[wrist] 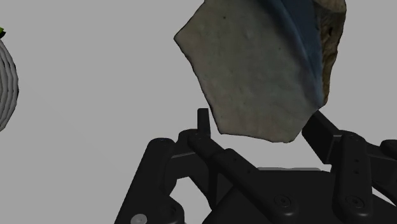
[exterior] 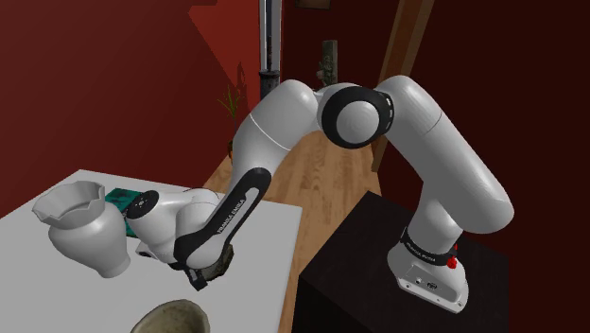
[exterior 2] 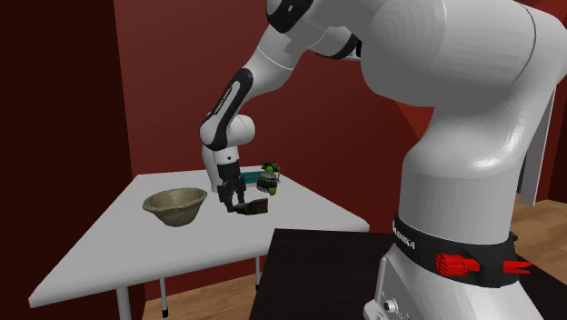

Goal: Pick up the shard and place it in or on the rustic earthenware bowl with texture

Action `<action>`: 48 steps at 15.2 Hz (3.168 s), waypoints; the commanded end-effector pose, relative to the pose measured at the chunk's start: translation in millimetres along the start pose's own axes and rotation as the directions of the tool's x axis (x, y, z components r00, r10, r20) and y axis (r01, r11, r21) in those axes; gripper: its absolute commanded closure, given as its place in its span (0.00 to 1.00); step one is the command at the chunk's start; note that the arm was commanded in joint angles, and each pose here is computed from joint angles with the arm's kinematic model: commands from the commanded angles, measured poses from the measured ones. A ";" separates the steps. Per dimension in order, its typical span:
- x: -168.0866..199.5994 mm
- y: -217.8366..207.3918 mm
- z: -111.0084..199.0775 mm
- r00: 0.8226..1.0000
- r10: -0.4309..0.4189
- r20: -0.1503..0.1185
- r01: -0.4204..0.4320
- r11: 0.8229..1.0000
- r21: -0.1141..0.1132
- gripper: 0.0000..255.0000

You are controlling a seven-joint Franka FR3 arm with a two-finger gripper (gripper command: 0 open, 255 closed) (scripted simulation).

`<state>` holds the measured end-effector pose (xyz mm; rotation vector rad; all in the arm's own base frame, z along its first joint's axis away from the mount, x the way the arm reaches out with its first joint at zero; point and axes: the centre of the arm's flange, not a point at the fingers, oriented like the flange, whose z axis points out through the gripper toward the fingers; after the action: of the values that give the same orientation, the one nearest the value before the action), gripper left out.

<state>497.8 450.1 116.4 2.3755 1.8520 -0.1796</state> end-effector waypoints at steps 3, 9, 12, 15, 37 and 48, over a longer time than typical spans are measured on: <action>-2.4 0.6 -10.0 1.000 0.000 0.001 0.000 1.000 0.000 1.00; -7.7 1.5 -41.2 1.000 0.001 0.001 -0.001 1.000 0.000 1.00; -10.4 1.9 -56.8 1.000 0.001 0.001 -0.001 1.000 0.000 1.00; -13.0 2.3 -72.4 1.000 0.001 0.001 -0.001 1.000 0.000 1.00; -20.0 -39.9 -131.0 0.905 0.421 -0.061 -0.424 0.903 -0.071 0.00; 14.2 -73.9 -61.2 0.547 0.819 -0.171 -0.837 0.536 -0.113 0.00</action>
<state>438.4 488.0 185.6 2.8441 0.4867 0.2249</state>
